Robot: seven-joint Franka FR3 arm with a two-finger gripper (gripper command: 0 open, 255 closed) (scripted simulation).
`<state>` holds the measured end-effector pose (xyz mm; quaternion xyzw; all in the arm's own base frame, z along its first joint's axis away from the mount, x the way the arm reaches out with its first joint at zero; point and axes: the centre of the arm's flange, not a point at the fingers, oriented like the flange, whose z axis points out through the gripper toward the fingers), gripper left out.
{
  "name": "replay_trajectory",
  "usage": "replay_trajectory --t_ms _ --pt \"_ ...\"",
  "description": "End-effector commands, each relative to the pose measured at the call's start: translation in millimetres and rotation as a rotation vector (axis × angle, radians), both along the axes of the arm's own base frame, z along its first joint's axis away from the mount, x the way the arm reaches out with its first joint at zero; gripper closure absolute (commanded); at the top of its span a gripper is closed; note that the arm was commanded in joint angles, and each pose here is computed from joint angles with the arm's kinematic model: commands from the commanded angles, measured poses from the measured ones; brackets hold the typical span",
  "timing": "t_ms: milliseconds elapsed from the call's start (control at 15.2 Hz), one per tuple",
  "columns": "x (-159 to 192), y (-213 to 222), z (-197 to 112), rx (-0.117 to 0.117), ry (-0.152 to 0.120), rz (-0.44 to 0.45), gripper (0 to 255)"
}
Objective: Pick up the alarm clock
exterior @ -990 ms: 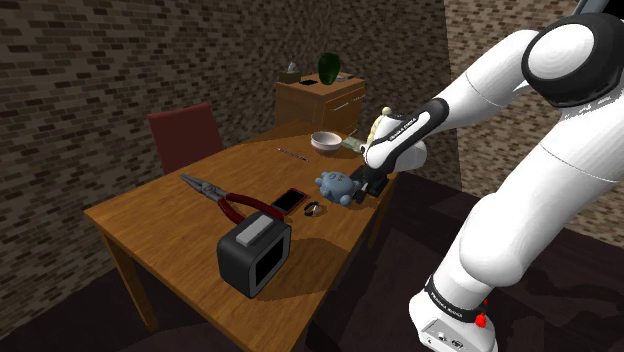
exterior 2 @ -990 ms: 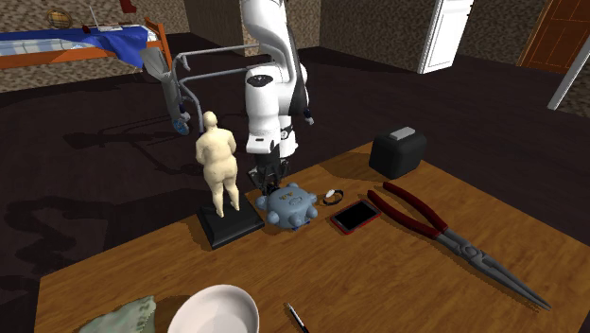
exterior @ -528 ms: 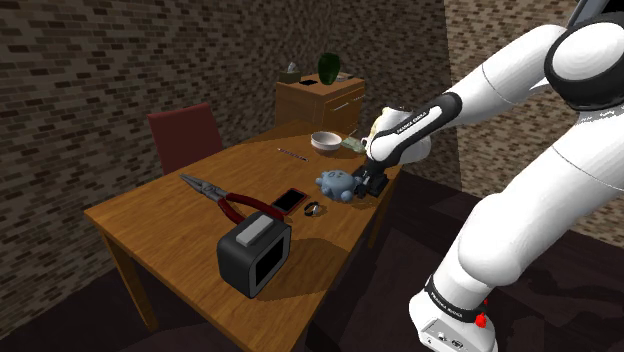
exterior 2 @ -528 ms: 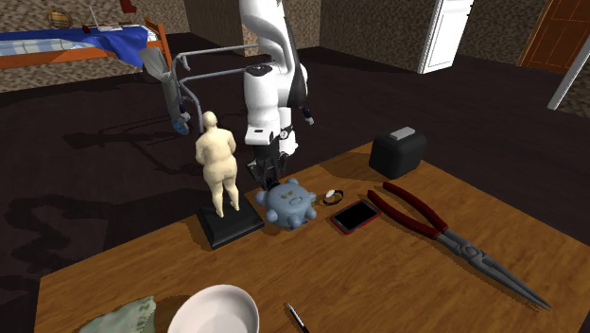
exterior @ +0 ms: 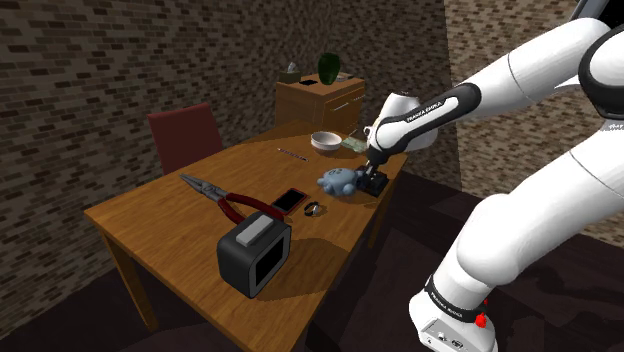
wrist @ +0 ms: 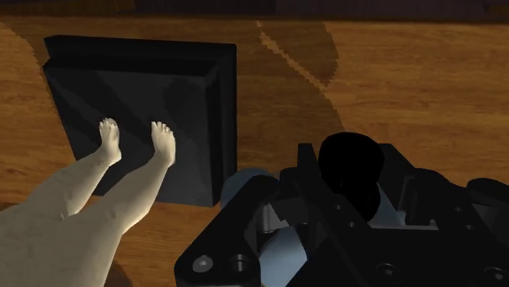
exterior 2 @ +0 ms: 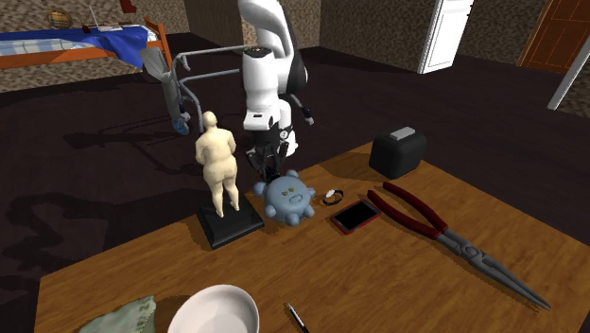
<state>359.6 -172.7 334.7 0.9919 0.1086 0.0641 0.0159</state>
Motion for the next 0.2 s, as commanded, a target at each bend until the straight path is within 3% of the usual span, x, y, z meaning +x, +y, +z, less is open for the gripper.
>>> replay_trajectory --t_ms 0,132 --pt "0.4 -0.6 11.4 0.0 -0.001 0.0 255" --pt "0.4 -0.6 12.2 0.0 -0.001 0.0 255"
